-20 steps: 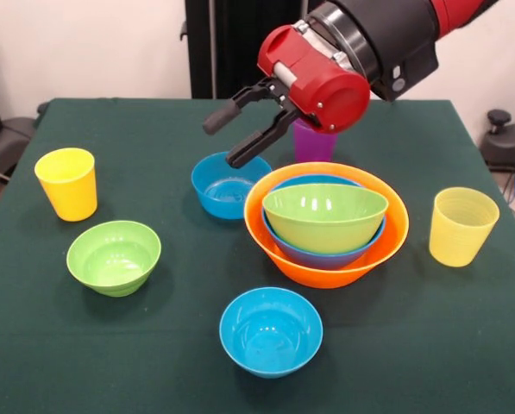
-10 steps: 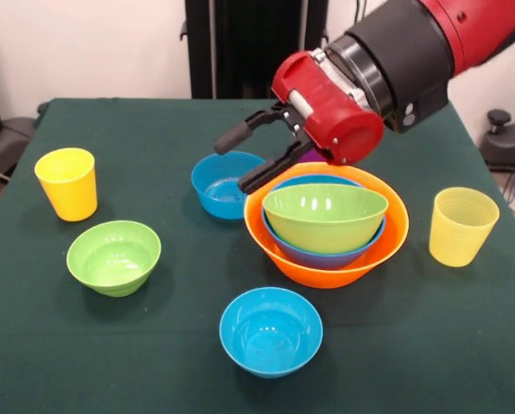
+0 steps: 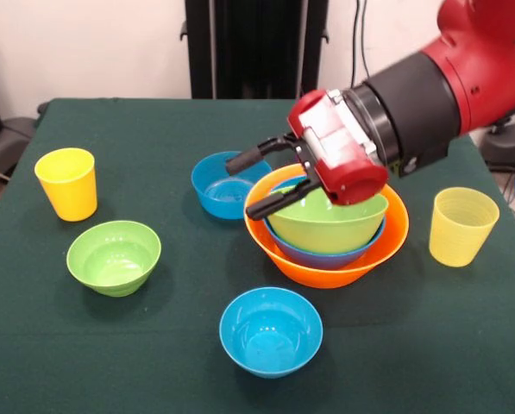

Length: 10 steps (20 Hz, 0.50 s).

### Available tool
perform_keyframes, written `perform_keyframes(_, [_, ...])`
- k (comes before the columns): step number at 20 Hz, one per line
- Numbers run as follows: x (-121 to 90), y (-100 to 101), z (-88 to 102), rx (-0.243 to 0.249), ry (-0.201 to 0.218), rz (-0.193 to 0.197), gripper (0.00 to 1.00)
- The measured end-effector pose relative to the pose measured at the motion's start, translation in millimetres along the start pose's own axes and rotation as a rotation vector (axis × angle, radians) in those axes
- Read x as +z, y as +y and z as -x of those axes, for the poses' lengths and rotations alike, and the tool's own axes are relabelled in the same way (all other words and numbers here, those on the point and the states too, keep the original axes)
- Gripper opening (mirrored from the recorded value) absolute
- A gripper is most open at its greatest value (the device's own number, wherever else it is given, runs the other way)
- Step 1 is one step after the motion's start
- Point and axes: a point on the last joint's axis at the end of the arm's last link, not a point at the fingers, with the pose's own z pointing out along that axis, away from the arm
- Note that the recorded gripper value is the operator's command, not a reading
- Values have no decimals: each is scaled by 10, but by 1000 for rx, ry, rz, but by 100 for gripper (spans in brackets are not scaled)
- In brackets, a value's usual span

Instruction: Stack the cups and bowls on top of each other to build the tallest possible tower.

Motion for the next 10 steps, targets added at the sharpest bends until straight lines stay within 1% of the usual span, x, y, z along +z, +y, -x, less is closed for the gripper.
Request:
perform_keyframes(3, [2,25,-205,-12,16,-23,100])
perform_keyframes(7, [12,45,-345,-10,38,-28,100])
perform_keyframes(8, [28,54,-468,-2,67,-35,100])
perform_keyframes(10, [41,57,-532,5,84,-40,100])
